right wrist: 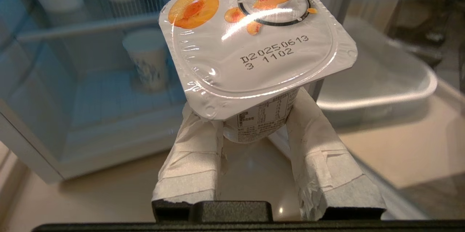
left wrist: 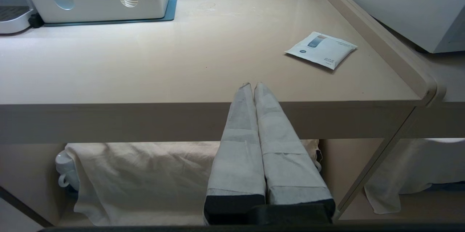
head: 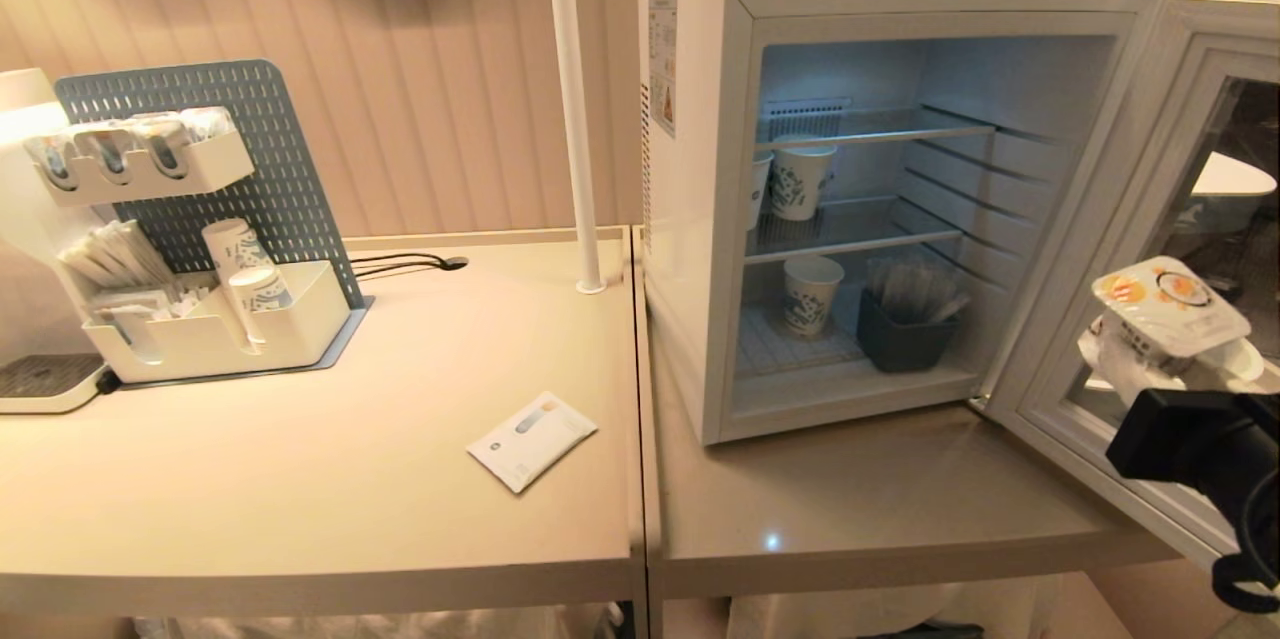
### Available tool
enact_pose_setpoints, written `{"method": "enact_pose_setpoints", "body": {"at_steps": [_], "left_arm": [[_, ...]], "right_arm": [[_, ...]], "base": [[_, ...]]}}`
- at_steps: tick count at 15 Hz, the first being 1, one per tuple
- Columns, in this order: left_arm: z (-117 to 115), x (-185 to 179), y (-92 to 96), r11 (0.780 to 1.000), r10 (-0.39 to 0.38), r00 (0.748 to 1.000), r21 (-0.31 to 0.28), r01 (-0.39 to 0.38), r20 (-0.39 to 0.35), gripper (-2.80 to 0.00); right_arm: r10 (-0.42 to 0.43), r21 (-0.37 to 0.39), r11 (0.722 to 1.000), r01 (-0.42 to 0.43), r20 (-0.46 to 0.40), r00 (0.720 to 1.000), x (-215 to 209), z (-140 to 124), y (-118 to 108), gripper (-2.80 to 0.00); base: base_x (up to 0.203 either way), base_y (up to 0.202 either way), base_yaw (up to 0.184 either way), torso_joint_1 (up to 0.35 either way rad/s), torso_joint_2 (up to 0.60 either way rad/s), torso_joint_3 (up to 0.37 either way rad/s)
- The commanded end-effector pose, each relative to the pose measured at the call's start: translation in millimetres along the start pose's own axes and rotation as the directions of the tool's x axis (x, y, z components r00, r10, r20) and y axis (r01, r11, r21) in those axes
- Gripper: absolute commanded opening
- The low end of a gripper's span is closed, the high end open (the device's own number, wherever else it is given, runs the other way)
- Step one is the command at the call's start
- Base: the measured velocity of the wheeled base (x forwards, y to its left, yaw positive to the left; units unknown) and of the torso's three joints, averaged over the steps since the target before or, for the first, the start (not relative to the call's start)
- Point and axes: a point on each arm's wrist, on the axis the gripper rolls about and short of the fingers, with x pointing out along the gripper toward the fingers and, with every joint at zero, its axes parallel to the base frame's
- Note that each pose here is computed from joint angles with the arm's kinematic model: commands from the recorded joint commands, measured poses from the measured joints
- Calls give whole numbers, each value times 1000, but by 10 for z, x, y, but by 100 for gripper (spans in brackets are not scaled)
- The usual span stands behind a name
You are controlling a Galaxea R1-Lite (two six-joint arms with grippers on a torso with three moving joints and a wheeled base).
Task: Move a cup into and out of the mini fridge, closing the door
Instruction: Place the yoghurt on the freezer
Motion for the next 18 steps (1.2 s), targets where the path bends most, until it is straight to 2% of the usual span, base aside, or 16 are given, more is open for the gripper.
{"method": "enact_pose_setpoints", "body": {"at_steps": [1,5,7,9,13,18], "left_arm": [[1,1,0,1000,1,1000,0,-1,-1,-280],[1,1,0,1000,1,1000,0,-1,-1,-280],[1,1,0,1000,1,1000,0,-1,-1,-280],[1,1,0,1000,1,1000,0,-1,-1,-280],[1,1,0,1000,1,1000,0,-1,-1,-280],[1,1,0,1000,1,1000,0,-1,-1,-280]], "right_arm": [[2,19,1000,-3,71,997,21,326,15,-280],[70,-28,997,-68,77,995,96,806,90,-280],[98,-37,995,-96,74,992,115,926,110,-280],[101,-33,995,-99,81,992,130,968,127,-280],[101,-28,995,-99,88,991,130,993,126,-280],[110,-23,994,-108,94,989,129,1028,127,-280]], "base": [[0,0,0,0,0,0],[0,0,0,0,0,0],[0,0,0,0,0,0],[0,0,0,0,0,0],[128,0,0,5,2,2],[0,0,0,0,0,0]]}}
